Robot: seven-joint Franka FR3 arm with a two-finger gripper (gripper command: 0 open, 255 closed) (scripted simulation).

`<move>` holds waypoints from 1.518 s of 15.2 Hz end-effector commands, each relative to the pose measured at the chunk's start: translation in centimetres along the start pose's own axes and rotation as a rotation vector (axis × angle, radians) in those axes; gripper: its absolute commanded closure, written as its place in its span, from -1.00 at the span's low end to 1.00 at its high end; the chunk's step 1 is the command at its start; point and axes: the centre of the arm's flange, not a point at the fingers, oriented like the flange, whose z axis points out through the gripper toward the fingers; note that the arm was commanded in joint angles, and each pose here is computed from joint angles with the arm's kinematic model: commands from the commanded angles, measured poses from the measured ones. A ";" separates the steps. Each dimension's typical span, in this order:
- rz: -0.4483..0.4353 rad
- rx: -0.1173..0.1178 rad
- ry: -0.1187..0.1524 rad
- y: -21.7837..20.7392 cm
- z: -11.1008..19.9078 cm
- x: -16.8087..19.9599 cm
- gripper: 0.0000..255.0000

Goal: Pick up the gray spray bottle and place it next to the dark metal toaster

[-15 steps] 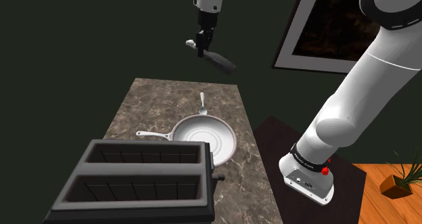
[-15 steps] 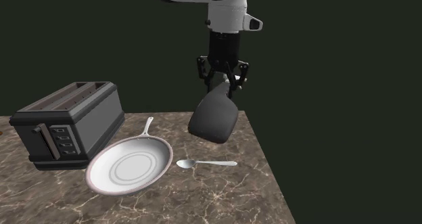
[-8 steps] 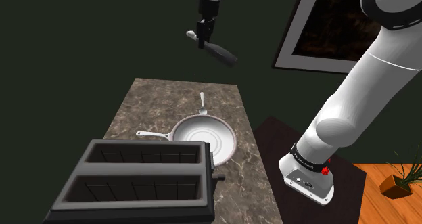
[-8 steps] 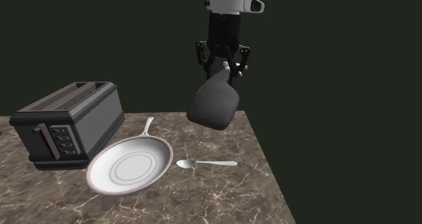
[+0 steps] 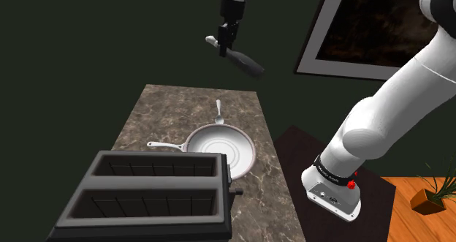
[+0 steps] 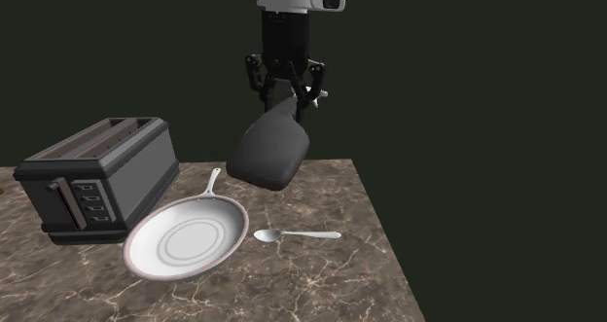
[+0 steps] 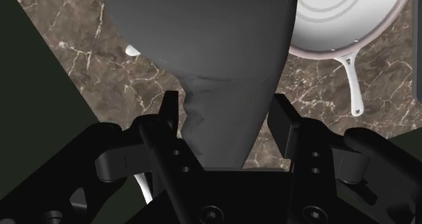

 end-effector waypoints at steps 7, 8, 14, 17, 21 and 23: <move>0.001 -0.001 0.000 -8.2 0.3 -7.0 1.00; 0.001 -0.001 0.000 -9.2 0.3 -7.8 1.00; 0.001 -0.001 0.000 -15.3 0.6 -12.9 1.00; 0.001 -0.001 0.000 -18.3 0.8 -15.4 1.00; 0.001 -0.001 0.000 -22.4 1.0 -18.8 1.00; 0.001 -0.001 0.000 -24.4 1.1 -20.5 1.00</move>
